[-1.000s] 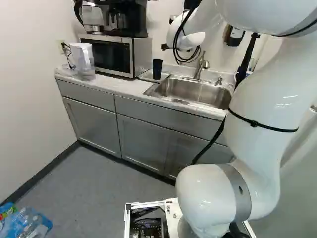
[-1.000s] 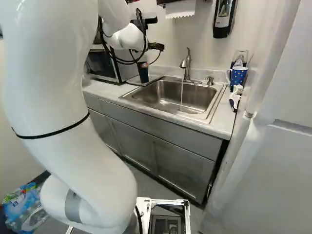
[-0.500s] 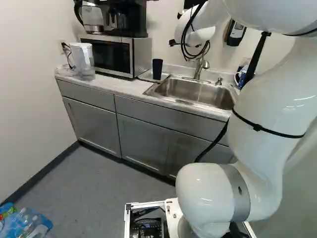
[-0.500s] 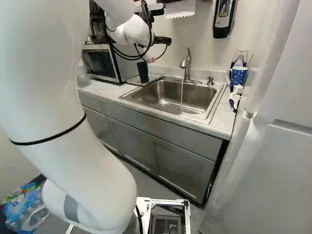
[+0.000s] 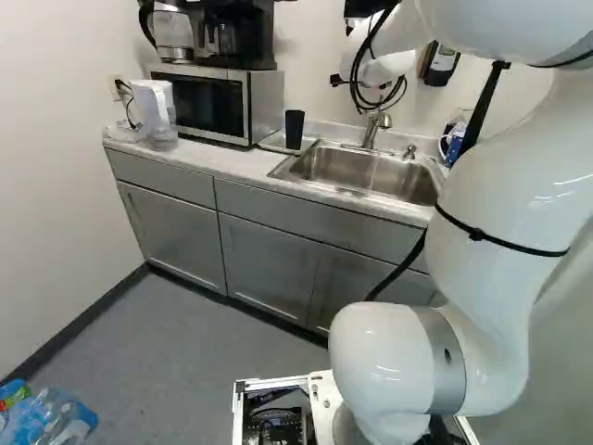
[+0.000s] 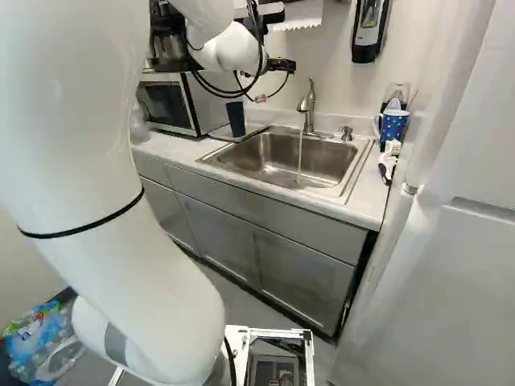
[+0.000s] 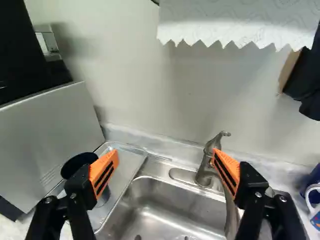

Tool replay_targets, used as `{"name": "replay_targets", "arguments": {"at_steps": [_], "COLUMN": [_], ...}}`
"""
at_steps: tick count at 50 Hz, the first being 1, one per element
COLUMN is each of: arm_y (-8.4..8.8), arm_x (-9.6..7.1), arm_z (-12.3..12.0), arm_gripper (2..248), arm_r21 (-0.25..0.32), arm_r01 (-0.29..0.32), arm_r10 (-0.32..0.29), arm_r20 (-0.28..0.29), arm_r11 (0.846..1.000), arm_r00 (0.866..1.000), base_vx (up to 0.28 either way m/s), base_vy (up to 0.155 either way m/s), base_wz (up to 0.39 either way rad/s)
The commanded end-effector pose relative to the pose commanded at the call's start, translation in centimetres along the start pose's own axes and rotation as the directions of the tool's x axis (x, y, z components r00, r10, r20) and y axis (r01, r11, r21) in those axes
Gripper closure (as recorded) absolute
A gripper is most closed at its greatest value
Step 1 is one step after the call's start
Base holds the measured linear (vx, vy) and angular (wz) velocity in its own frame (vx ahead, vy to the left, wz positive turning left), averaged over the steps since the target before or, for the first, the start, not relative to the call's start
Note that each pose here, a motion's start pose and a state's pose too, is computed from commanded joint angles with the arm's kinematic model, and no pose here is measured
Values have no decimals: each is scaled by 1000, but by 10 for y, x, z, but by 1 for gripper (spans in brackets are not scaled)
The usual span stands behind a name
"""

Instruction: Rinse the cup and place it in the tray

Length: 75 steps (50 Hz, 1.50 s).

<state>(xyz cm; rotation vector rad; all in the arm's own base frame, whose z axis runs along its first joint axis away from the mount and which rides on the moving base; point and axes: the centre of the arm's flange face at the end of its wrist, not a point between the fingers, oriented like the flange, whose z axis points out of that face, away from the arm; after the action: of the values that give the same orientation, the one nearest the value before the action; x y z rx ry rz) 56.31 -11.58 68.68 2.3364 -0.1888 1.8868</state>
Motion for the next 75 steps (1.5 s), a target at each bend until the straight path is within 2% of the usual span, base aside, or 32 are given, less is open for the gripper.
{"name": "replay_targets", "arguments": {"at_steps": [11,24,34,57,75], "arm_y": [14,30,40,41,46], "arm_x": [2,16,18,23,21], "arm_z": [14,31,49,95,115], "arm_gripper": [3,3,3,3,3], "arm_r21": [-24,-48,-61,-57,-64], "arm_r01": [-5,-9,-12,-11,-12], "arm_r10": [5,8,10,8,11], "arm_r20": [-2,-26,-31,-44,-9], "arm_r11": [1000,999,998,998,998], "arm_r00": [1000,1000,999,999,1000], "base_vx": [0,0,0,0,0], "base_vy": [0,0,0,0,0], "base_wz": [0,0,0,0,0]}}
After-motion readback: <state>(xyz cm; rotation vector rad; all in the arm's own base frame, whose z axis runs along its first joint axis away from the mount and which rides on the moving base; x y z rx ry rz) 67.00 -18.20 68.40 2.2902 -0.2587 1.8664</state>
